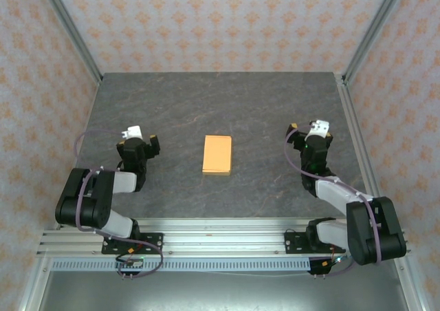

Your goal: Fold the paper box

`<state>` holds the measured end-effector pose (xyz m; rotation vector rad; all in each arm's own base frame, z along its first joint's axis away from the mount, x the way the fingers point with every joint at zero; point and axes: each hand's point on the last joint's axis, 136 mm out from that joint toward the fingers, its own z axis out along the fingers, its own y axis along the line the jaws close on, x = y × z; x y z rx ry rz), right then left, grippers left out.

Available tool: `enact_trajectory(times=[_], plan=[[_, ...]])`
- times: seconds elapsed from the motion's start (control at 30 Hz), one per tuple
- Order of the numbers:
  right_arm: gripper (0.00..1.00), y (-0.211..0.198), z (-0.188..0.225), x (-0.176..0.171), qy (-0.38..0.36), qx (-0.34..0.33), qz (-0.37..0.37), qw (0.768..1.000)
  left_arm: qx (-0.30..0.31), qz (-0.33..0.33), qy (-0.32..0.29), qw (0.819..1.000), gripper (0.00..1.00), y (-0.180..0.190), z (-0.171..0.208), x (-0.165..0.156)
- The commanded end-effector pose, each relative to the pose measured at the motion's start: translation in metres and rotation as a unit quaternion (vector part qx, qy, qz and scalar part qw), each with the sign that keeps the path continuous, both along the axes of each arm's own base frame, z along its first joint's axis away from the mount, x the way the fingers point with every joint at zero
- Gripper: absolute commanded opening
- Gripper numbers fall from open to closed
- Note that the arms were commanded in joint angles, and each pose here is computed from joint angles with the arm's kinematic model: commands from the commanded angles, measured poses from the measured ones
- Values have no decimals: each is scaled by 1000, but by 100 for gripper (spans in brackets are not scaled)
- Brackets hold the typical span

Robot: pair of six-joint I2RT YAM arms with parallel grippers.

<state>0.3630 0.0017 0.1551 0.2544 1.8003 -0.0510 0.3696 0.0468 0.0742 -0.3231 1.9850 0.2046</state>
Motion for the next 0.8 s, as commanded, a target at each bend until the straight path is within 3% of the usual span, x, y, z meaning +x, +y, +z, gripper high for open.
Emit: enact_trajectory(times=[0.0,0.2,0.4,0.6,0.77], plan=[[99,-2,7,-11,-24,-4,4,1000,13,-7,-33,999,98,-1,22,15],[99,-3,-17,-17,-4,-15,6,1000,25,-7,-24,999,100,-4,22,16],[99,2,-26,-2,3,-55,29,998,39,-13,-17,999,100,-9,23,18],[99,-15,-61,20,30,-3,26,999,39,-13,-16,999,100,-9,23,18],[99,-22,-67,33,69,22,22,997,38,-13,-17,999,100,-9,23,18]])
